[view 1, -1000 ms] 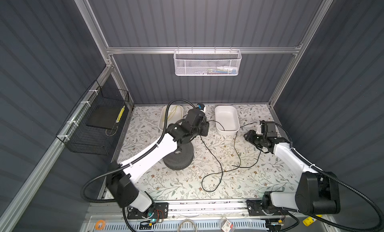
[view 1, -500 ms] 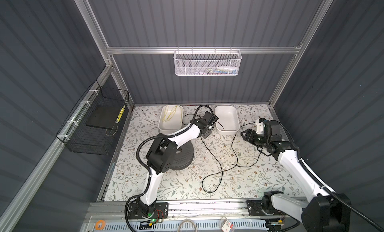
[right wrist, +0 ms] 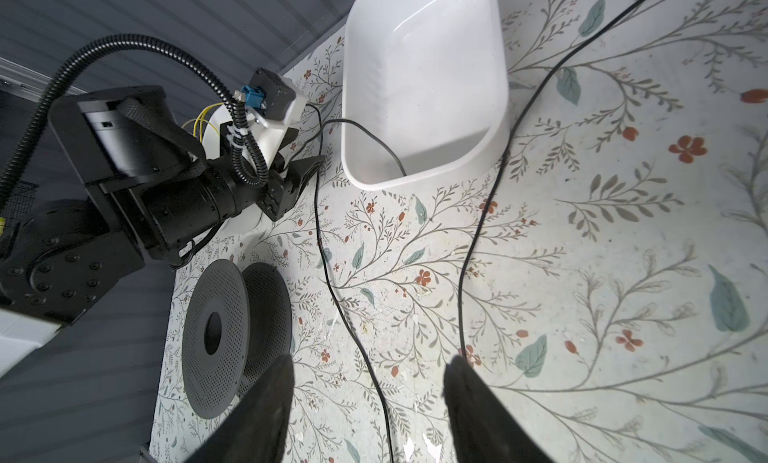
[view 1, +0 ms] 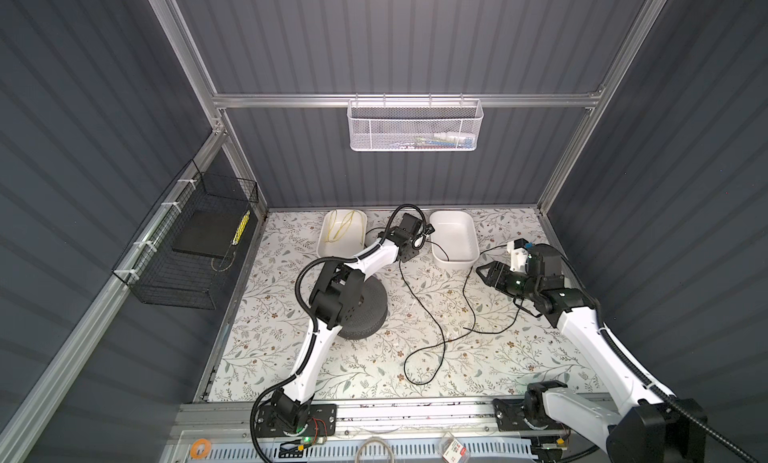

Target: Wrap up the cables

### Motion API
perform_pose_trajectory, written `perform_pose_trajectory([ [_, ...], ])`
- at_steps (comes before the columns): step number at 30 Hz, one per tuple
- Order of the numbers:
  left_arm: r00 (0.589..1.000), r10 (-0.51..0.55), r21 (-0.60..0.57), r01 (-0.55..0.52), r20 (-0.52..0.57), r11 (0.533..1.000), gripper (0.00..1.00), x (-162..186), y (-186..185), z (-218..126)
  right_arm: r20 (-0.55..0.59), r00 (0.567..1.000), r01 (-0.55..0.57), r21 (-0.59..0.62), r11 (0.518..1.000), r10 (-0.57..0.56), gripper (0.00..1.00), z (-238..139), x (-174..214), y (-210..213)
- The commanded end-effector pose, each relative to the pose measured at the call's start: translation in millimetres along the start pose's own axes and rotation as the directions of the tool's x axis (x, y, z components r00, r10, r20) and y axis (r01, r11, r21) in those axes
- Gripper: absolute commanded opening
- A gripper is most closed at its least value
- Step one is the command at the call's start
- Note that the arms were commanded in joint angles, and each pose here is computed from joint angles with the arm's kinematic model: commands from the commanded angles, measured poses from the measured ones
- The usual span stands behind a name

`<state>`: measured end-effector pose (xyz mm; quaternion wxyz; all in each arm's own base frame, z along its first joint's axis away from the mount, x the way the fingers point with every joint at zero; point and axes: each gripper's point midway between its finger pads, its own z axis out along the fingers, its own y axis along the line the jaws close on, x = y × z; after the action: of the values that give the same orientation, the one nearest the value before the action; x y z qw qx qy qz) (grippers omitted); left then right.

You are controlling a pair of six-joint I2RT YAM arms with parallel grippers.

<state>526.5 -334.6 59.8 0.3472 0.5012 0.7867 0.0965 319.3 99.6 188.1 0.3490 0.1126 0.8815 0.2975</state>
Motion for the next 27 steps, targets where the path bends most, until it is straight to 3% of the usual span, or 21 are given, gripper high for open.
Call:
perform_pose_trajectory([
  [1,0.999,0.03,0.071,-0.033,0.041,0.997,0.52,-10.1,-9.8,2.8,0.0,1.0,0.003,-0.004,1.0,-0.003,0.59,1.9,2.3,-1.1],
  [10,0.997,0.039,0.026,-0.041,0.065,0.999,0.09,-13.8,1.1,3.6,0.002,1.0,-0.002,-0.004,1.0,0.002,0.59,2.9,2.8,-2.2],
  [13,0.997,0.031,-0.005,-0.03,0.074,1.0,0.02,-16.2,12.5,-7.2,0.009,1.0,-0.002,-0.005,1.0,0.002,0.59,-0.1,3.2,-1.8],
  [27,0.968,-0.118,-0.113,0.146,0.22,0.983,0.0,-55.6,80.3,-128.3,0.058,0.998,0.006,-0.031,1.0,-0.004,0.58,-19.1,1.8,6.9],
])
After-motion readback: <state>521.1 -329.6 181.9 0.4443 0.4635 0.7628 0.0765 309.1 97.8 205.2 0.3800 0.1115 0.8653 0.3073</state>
